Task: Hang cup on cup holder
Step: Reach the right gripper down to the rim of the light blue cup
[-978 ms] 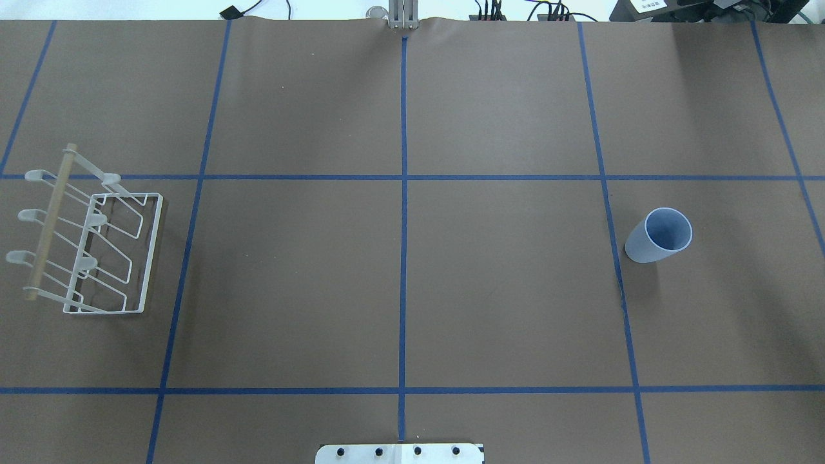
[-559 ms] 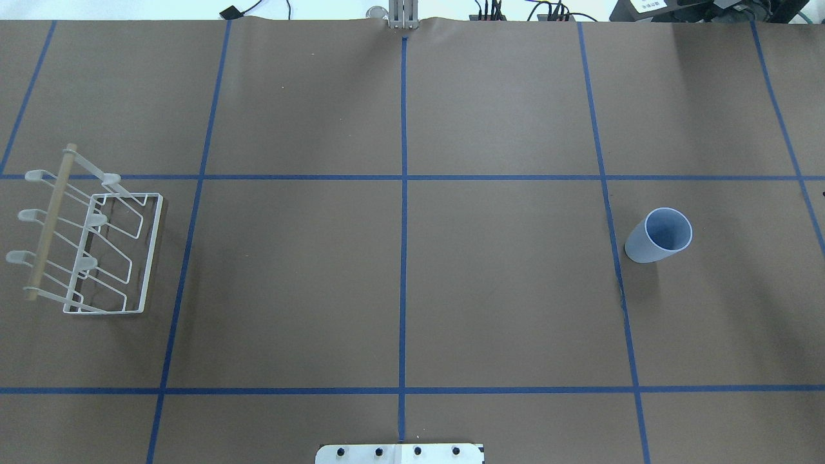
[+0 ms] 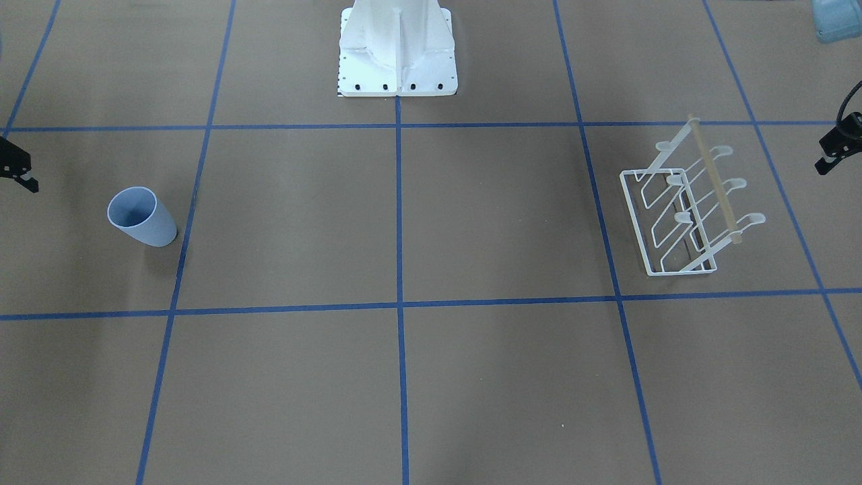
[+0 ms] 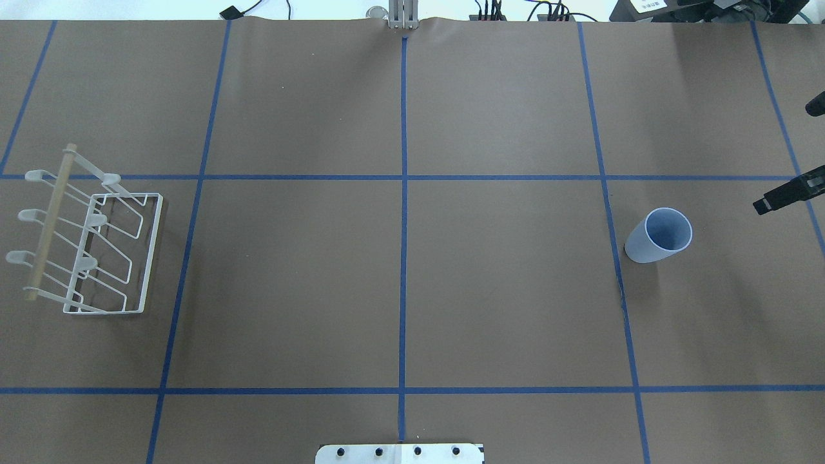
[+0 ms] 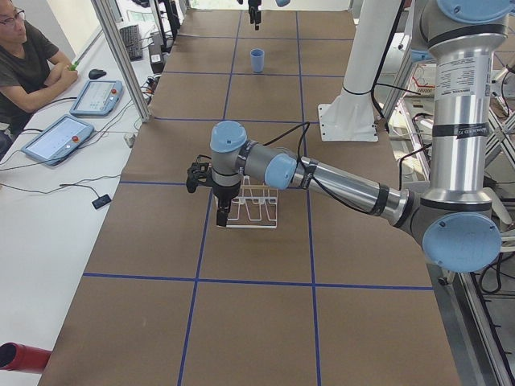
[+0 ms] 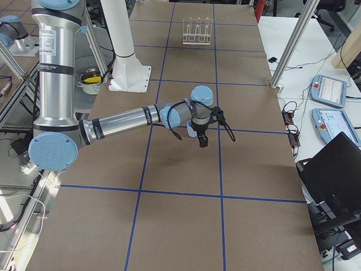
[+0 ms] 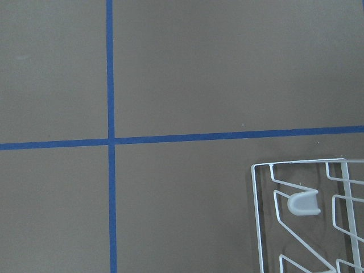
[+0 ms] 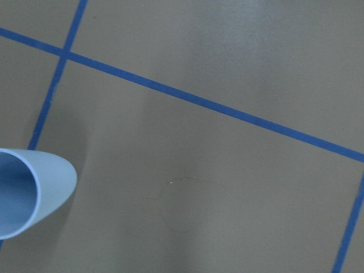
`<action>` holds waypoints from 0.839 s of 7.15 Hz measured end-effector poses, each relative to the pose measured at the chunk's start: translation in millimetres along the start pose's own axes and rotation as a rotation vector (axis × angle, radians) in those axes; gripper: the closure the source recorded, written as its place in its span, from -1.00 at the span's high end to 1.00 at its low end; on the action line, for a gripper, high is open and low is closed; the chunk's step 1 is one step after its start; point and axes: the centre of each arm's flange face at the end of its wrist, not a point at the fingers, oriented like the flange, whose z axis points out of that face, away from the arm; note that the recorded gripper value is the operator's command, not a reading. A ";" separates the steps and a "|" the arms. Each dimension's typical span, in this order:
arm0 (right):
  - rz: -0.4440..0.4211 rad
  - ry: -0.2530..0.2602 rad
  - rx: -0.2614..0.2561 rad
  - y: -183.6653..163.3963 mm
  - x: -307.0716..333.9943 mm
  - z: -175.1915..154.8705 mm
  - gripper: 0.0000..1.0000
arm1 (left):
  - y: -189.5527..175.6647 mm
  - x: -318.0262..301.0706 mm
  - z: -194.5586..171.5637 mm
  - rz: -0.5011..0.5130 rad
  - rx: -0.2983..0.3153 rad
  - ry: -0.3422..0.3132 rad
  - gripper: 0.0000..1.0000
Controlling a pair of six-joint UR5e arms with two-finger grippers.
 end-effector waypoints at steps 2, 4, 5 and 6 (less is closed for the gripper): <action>0.023 -0.030 -0.013 -0.3 -32.0 22.1 0.96 | -0.4 0.1 0.5 0.000 -0.001 -0.001 0.97; 0.008 -0.040 -0.036 0.8 -49.3 36.8 0.89 | -0.5 -0.3 0.8 0.000 -0.001 -0.004 0.97; 0.003 -0.043 -0.043 1.1 -53.2 40.5 0.90 | -0.5 -0.4 0.9 0.000 -0.001 -0.005 0.97; -0.004 -0.046 -0.047 -0.1 -57.7 43.5 0.90 | -0.5 -0.5 0.9 -0.001 -0.001 -0.006 0.97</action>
